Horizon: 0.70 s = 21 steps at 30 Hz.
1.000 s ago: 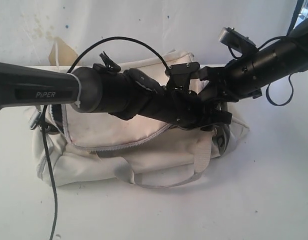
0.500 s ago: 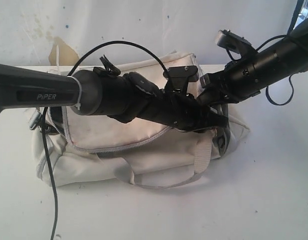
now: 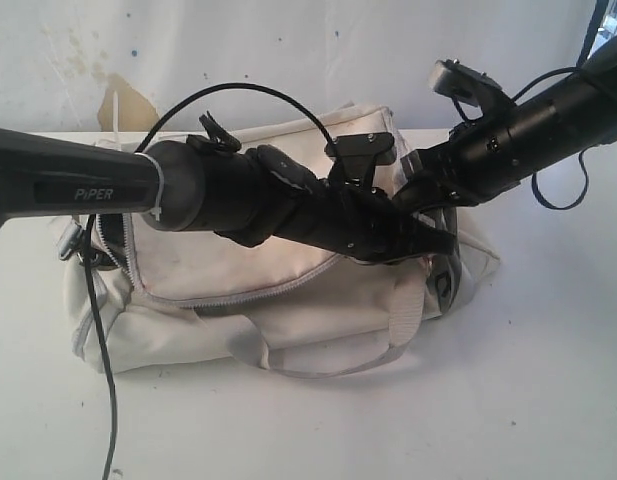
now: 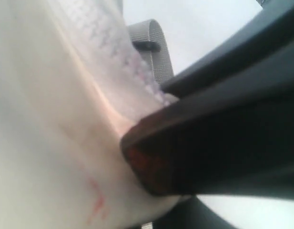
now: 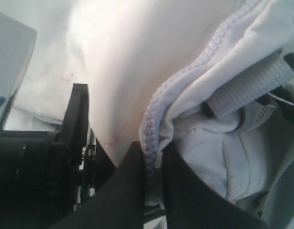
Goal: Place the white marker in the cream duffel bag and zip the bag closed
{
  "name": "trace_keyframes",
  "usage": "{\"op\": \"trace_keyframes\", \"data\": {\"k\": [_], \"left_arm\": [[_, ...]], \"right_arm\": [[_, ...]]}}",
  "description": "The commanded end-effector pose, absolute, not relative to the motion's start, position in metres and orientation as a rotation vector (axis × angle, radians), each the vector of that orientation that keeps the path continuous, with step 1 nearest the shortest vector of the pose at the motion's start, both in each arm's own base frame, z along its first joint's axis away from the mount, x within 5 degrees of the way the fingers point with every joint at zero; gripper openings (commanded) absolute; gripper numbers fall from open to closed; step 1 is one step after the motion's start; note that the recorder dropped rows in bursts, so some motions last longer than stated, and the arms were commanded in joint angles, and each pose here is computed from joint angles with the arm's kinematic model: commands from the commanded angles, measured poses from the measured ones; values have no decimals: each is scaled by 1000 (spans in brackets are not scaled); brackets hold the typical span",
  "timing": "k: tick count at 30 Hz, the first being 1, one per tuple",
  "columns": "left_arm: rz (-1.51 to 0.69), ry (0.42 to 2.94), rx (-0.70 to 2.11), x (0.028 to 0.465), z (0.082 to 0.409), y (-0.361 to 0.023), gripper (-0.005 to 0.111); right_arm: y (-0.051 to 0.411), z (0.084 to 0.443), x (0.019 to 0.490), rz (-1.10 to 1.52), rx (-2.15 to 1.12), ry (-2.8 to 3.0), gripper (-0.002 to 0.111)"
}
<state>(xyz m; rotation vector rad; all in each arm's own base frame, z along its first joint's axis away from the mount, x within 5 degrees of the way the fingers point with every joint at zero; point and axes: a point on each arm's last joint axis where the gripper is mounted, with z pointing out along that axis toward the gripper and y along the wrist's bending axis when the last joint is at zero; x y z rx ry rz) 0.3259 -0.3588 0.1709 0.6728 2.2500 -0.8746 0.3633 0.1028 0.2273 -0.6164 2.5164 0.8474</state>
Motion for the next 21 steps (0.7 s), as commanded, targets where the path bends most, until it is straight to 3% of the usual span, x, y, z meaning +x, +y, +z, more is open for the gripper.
{"op": "trace_keyframes", "data": {"k": [1,8,21], "left_arm": [[-896,2248,694,325,175,-358,0],[-949,2242,1013,305,187,-357,0],[-939,2173,1240,288,218,-348,0]], "right_arm": [[105,227,355,899,-696,2539,0],[103,227,360,852,-637,2531,0],[96,224,367,733,-516,2570,0]]}}
